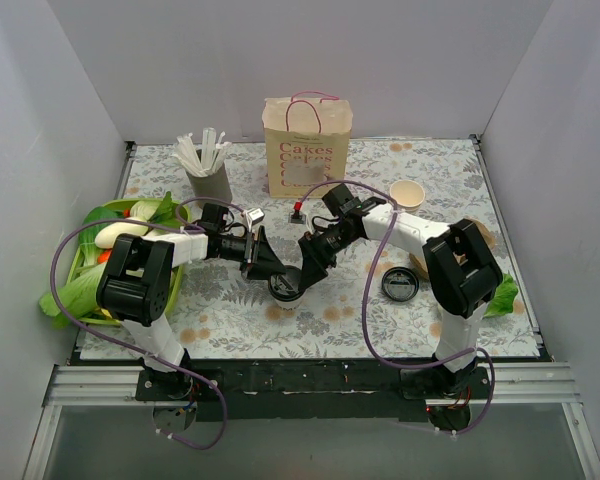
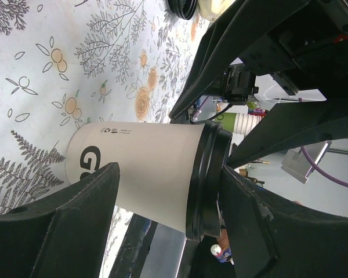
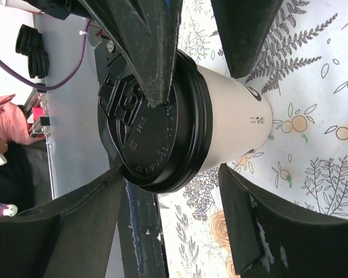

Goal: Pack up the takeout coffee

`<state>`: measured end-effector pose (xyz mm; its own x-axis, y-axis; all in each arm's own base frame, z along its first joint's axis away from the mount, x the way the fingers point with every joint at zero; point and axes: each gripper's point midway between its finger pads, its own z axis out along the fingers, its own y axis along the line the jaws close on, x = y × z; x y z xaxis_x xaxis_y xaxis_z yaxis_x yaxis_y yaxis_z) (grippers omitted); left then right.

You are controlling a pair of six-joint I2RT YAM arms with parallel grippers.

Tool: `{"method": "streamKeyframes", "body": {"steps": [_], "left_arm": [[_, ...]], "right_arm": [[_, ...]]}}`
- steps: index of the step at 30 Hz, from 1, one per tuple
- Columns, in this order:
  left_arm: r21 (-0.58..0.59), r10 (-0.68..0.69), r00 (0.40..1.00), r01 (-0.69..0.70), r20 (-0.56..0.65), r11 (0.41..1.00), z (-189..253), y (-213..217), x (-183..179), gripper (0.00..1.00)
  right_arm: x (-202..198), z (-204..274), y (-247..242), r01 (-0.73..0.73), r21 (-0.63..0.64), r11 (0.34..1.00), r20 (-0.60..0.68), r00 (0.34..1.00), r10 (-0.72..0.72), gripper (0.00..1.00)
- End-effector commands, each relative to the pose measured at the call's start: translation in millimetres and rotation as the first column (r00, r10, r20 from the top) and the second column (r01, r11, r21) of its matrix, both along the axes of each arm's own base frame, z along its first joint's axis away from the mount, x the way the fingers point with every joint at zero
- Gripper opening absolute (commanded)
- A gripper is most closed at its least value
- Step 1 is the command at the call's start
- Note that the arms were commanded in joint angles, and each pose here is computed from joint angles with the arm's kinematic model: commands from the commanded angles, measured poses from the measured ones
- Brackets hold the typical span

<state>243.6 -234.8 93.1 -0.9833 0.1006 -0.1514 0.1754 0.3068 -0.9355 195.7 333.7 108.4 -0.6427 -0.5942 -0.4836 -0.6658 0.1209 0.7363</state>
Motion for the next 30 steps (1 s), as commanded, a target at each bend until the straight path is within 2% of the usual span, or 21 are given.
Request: {"method": "streamKeyframes", "body": {"steps": [1,7,8,9,13,25,30], "left_arm": [[0.087,0.026,0.999,-0.029,0.036,0.996,-20,3,8,0.66],[0.050,0.019,0.998,-0.022,0.055,0.998,-6,0,13,0.67],[0.048,0.019,0.998,-0.021,0.056,0.999,-5,0,12,0.68],[0.051,0.019,0.999,-0.022,0.051,0.998,-7,0,11,0.68],[0.061,0.024,0.999,-0.026,0.045,0.998,-10,1,8,0.67],[0.071,0.032,0.999,-0.035,0.042,0.997,-12,2,7,0.67],[0.073,0.035,0.999,-0.038,0.042,0.997,-12,3,7,0.67]], "right_arm": [[20,-32,-5,-0.019,-0.087,0.996,0.212,0.977,0.037,0.74],[9,-5,6,-0.079,0.032,0.996,0.165,0.984,0.073,0.82],[5,0,6,-0.090,0.053,0.995,0.147,0.986,0.081,0.91],[3,3,7,-0.098,0.067,0.993,0.143,0.986,0.088,0.94],[-4,8,4,-0.116,0.086,0.989,0.142,0.984,0.103,0.97],[7,-7,7,-0.067,-0.022,0.997,0.227,0.971,0.071,0.98],[14,-24,0,-0.012,-0.121,0.993,0.262,0.964,0.044,0.95]]}}
